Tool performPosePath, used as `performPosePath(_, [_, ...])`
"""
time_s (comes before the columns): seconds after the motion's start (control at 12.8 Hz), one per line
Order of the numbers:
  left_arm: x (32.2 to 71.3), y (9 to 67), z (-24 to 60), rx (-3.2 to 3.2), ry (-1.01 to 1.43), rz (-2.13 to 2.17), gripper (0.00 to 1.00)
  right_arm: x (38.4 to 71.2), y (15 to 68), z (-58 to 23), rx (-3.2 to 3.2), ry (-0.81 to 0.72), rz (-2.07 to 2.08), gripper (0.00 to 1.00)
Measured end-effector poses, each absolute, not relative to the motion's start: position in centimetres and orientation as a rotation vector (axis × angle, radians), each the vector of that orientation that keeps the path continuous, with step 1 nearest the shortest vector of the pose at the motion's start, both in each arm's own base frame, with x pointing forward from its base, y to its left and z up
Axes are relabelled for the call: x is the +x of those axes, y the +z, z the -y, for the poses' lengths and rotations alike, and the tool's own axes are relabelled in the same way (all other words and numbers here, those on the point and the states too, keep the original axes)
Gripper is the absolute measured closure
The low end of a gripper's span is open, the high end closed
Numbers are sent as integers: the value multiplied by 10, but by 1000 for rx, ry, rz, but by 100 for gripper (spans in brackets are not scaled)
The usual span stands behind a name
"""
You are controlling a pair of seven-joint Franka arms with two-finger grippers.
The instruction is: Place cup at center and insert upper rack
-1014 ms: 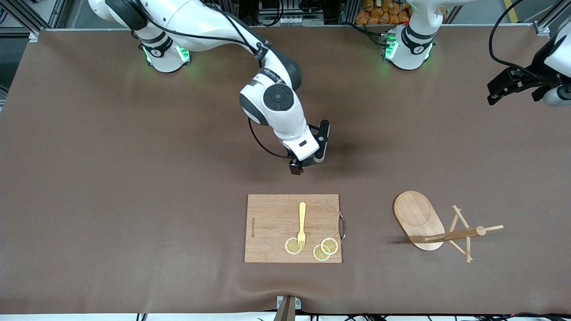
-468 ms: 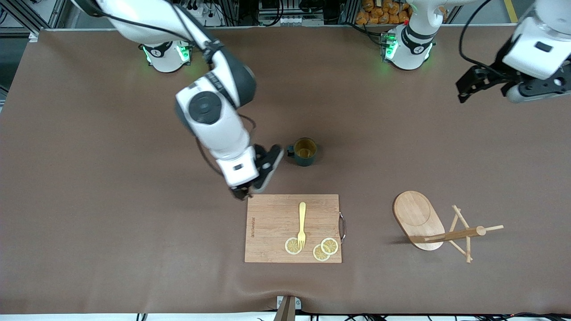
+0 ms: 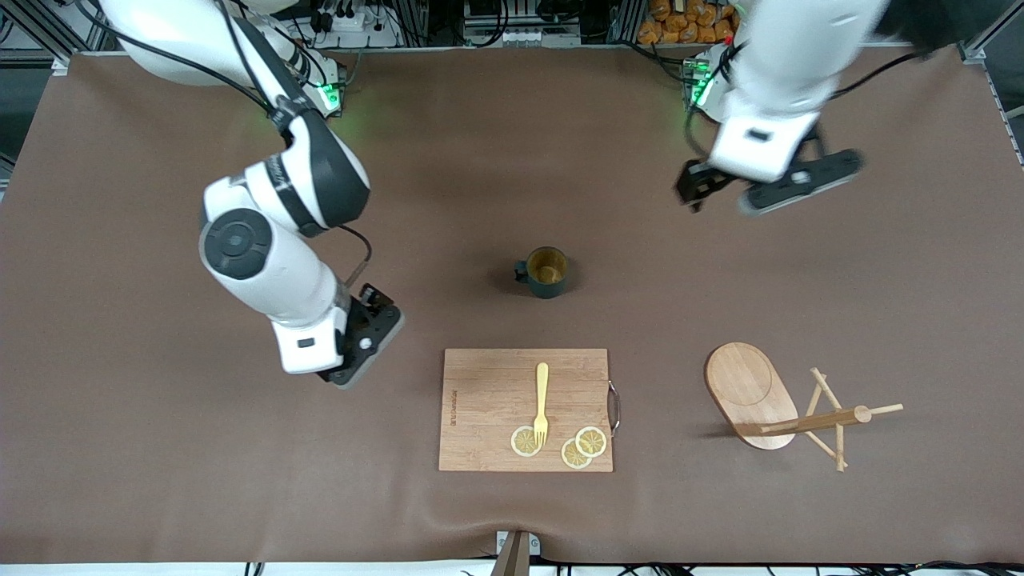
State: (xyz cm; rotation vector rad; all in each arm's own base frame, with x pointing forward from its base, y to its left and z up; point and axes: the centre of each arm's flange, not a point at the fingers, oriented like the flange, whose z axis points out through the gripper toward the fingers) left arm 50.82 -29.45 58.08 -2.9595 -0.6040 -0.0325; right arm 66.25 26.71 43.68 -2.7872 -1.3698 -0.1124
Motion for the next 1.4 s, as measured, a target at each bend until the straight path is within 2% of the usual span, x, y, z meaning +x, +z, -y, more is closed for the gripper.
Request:
performPosePath(0.31, [500,518,382,-2870,-72,844,0,648,492,-218,-2849,-14,1278,0])
performPosePath(0.55, [490,479,430,-2808,-120,957,0,636,514,-175,-2881,36,1119,0])
performPosePath(0.78, [483,435,477,-2816,-183,1016,0,606,529,-130,-2916,104,926,0])
performPosePath(1.09, [470,385,534,-2766,-334,1127,0,560,563,-110,-3035,246,531,0])
performPosePath(1.4, [441,320,575,-2645,-500,1303,0,545,581,-92,-3088,305,227,0])
